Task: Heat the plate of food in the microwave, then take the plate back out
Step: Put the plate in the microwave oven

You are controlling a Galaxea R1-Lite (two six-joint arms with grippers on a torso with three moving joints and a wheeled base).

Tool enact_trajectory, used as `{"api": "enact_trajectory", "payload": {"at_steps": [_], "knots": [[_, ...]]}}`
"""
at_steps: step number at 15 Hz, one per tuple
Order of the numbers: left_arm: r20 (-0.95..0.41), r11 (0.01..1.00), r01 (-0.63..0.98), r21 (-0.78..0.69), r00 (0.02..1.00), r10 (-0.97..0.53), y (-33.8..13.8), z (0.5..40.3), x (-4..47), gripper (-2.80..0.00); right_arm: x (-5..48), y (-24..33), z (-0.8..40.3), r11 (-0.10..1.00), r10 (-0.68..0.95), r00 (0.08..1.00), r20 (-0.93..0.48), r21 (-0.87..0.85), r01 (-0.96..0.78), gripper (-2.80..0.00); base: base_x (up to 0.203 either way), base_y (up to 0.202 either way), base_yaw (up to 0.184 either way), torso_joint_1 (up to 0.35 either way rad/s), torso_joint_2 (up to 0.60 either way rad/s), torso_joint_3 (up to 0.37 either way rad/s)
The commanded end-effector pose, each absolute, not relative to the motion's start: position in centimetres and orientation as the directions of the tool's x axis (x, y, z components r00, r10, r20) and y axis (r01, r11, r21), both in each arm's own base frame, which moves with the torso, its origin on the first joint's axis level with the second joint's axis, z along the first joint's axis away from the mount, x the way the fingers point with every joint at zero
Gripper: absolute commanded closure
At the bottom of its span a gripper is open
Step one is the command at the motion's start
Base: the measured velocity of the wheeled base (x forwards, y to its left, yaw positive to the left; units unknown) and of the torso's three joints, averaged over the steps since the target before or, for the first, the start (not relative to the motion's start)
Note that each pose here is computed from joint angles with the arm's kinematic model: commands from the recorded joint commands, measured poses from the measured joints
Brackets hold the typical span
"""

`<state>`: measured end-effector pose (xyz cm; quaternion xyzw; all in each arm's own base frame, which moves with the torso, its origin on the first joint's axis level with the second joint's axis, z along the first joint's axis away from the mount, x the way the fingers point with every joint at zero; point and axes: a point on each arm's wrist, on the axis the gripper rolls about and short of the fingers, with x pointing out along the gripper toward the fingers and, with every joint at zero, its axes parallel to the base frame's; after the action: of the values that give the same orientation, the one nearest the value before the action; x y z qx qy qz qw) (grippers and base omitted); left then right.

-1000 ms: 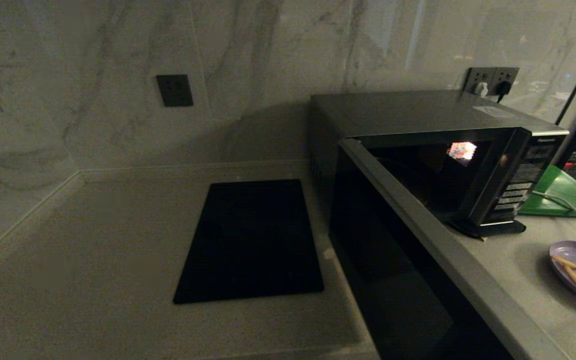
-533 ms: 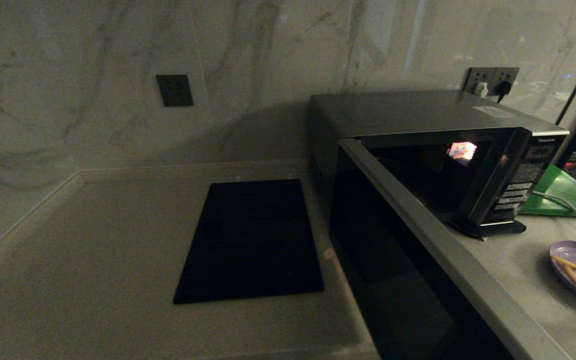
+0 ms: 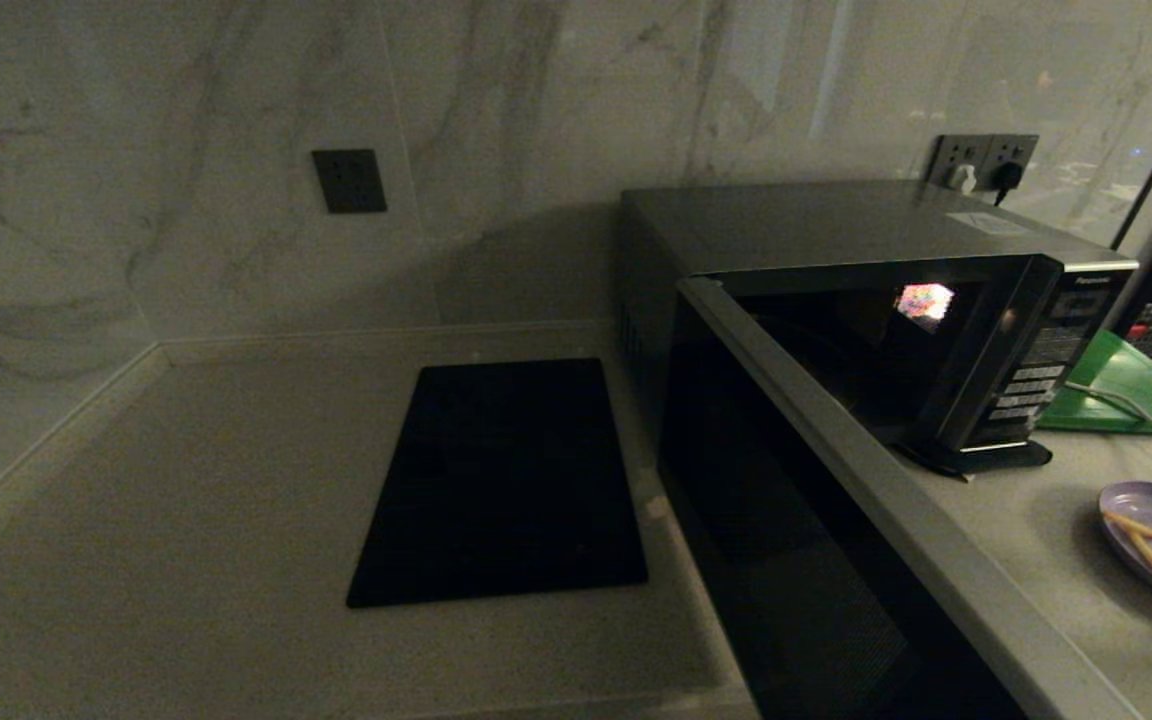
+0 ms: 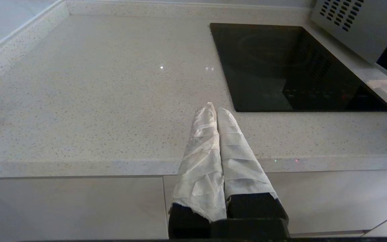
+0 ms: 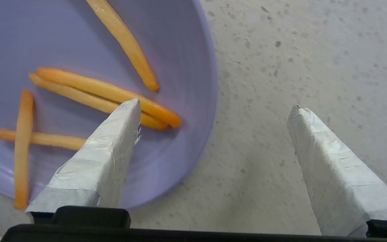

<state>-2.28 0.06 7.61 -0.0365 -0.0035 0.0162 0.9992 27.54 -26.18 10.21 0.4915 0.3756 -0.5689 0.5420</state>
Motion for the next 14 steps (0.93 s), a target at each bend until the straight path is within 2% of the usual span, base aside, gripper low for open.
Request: {"api": "enact_trajectory", "payload": {"at_steps": [1, 14], "knots": [[0.005, 0.997, -0.033, -0.074, 0.999, 0.034, 0.1, 7.6, -2.3, 0.0, 27.8, -26.5, 9.6, -0.136, -0.251, 0.07, -0.966, 0.107, 0.985, -2.8, 0.0, 0.0, 0.0, 0.0, 0.0, 0.0], [0.005, 0.997, -0.033, -0.074, 0.999, 0.034, 0.1, 7.6, -2.3, 0.0, 28.5, -27.7, 8.2, -0.145, -0.294, 0.035, -0.955, 0.081, 0.986, -2.8, 0.0, 0.0, 0.0, 0.0, 0.0, 0.0]]}}
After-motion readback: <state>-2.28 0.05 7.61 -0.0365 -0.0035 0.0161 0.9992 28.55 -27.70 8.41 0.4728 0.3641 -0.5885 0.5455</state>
